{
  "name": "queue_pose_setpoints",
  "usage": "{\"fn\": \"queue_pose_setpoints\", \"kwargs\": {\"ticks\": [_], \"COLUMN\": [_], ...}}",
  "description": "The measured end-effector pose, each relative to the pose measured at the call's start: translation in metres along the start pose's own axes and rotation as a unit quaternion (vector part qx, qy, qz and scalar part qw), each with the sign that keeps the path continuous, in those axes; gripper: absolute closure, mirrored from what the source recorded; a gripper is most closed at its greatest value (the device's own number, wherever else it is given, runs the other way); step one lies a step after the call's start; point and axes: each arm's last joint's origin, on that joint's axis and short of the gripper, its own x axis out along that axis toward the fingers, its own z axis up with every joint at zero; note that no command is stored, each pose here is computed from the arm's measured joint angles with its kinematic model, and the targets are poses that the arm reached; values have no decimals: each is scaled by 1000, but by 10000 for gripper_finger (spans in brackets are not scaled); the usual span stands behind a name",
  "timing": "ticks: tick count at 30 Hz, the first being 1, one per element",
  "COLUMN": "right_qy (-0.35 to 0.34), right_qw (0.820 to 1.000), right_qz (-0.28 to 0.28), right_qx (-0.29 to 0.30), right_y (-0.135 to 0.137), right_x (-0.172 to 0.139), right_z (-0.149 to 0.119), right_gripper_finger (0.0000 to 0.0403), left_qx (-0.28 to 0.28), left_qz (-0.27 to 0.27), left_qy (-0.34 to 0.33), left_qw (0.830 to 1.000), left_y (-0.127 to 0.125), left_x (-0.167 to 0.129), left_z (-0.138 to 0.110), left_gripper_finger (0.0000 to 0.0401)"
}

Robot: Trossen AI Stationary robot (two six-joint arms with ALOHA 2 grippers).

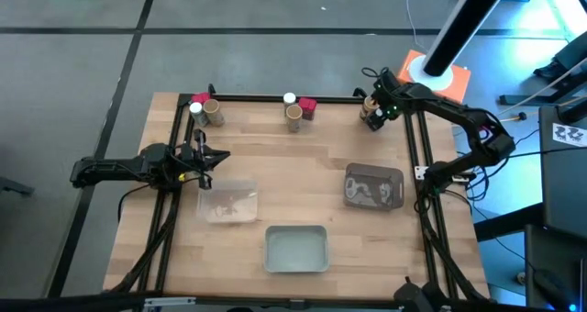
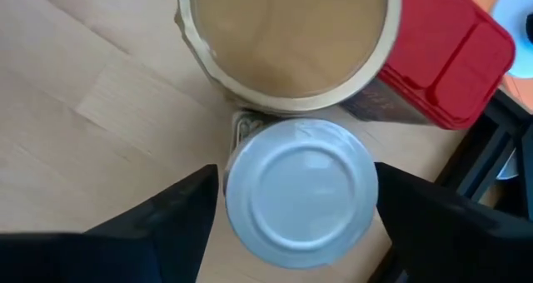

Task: Sort spices by type
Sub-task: Put the white seasoning bottle into the black bin

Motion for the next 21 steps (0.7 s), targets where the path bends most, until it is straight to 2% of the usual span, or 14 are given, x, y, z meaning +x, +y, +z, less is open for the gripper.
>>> {"fn": "queue_pose_setpoints", "kwargs": {"ticks": [10, 16, 21], "right_qy": [-2, 0, -12], "right_qw": [1000, 1000, 999], "right_qz": [3, 1, 27], "right_qx": [-6, -19, -18], "right_y": [0, 0, 0], "right_x": [0, -2, -15], "right_z": [1, -1, -5], "right_gripper_finger": [192, 195, 191], "left_qx": [0, 0, 0], "left_qz": [0, -1, -1], "left_qy": [0, 5, 4], "left_qw": [1000, 1000, 1000], "left_y": [0, 0, 0], "left_x": [0, 0, 0], "left_z": [0, -1, -1], "left_gripper_finger": [388, 388, 388]}}
